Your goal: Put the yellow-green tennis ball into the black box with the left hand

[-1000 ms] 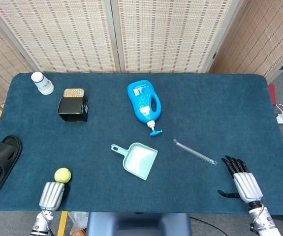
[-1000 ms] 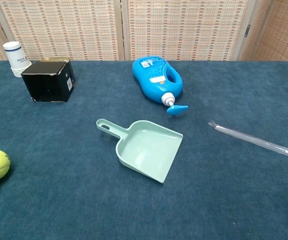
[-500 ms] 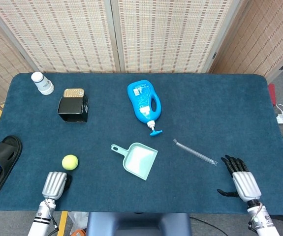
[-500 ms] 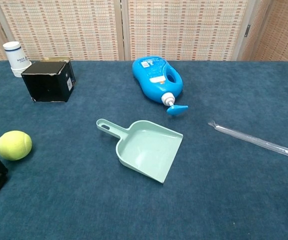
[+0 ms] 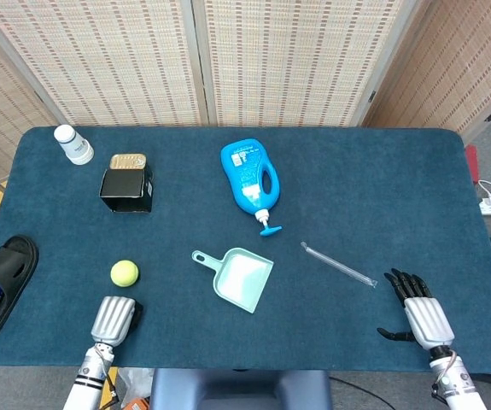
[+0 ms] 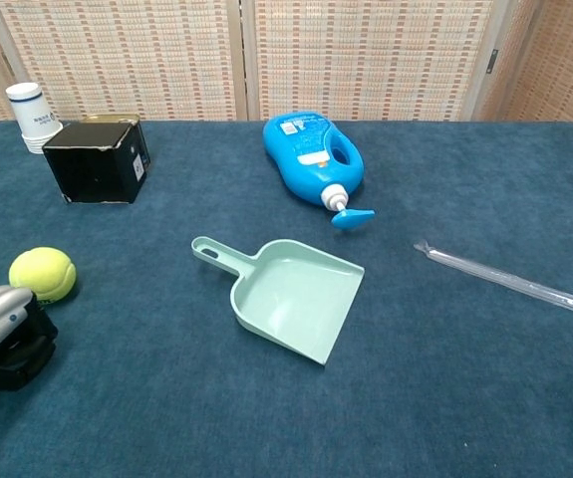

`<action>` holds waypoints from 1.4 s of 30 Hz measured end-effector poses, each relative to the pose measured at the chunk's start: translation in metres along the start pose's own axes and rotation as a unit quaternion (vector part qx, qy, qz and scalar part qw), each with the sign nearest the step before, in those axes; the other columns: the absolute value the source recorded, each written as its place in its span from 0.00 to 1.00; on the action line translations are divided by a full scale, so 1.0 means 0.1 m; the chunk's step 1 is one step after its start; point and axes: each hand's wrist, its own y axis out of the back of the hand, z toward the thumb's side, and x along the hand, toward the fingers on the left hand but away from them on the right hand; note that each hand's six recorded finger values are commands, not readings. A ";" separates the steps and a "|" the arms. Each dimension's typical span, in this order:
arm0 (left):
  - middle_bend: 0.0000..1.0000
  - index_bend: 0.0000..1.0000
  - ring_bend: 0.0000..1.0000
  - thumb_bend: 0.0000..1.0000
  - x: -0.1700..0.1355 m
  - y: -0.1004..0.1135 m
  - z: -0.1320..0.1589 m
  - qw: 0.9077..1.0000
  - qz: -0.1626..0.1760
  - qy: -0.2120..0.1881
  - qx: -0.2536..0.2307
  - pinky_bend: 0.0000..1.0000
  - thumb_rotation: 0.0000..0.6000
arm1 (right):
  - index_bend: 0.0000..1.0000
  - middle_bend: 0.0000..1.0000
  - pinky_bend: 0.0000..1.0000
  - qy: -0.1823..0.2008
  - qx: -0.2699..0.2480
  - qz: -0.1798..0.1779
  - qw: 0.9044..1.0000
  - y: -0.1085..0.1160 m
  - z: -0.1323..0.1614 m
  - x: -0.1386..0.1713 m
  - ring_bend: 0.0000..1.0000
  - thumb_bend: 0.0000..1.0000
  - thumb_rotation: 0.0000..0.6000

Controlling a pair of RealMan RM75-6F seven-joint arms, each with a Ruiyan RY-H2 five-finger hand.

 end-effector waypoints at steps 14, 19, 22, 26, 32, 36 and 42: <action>1.00 1.00 1.00 0.63 0.34 -0.04 -0.12 0.999 0.001 0.050 0.004 1.00 1.00 | 0.00 0.00 0.00 0.000 -0.003 -0.004 1.000 0.02 -0.03 0.01 0.00 0.00 1.00; 1.00 1.00 1.00 0.64 0.53 0.06 -0.22 0.997 0.016 0.076 0.004 1.00 1.00 | 0.00 0.00 0.00 -0.002 0.002 -0.001 1.000 0.00 -0.01 -0.01 0.00 0.00 1.00; 1.00 1.00 1.00 0.64 0.67 0.12 -0.23 0.997 0.020 0.080 0.003 1.00 1.00 | 0.00 0.00 0.00 -0.004 0.001 -0.002 1.000 0.00 -0.01 -0.01 0.00 0.00 1.00; 1.00 1.00 1.00 0.64 0.84 0.15 -0.26 0.996 0.013 0.088 0.004 1.00 1.00 | 0.00 0.00 0.00 -0.007 0.000 -0.003 1.000 0.01 -0.02 -0.01 0.00 0.00 1.00; 1.00 1.00 1.00 0.64 1.01 0.12 -0.25 0.996 -0.003 0.089 0.010 1.00 1.00 | 0.00 0.00 0.00 -0.010 0.002 -0.002 1.000 0.00 -0.03 -0.03 0.00 0.00 1.00; 1.00 1.00 1.00 0.63 1.11 0.11 -0.28 0.996 -0.002 0.092 0.017 1.00 1.00 | 0.00 0.00 0.00 -0.012 -0.002 -0.005 1.000 0.02 -0.04 -0.02 0.00 0.00 1.00; 0.75 0.87 0.67 0.50 1.24 0.22 -0.40 0.995 0.041 0.093 0.018 0.61 0.61 | 0.00 0.00 0.00 -0.017 -0.002 -0.006 1.000 0.02 -0.06 -0.02 0.00 0.00 1.00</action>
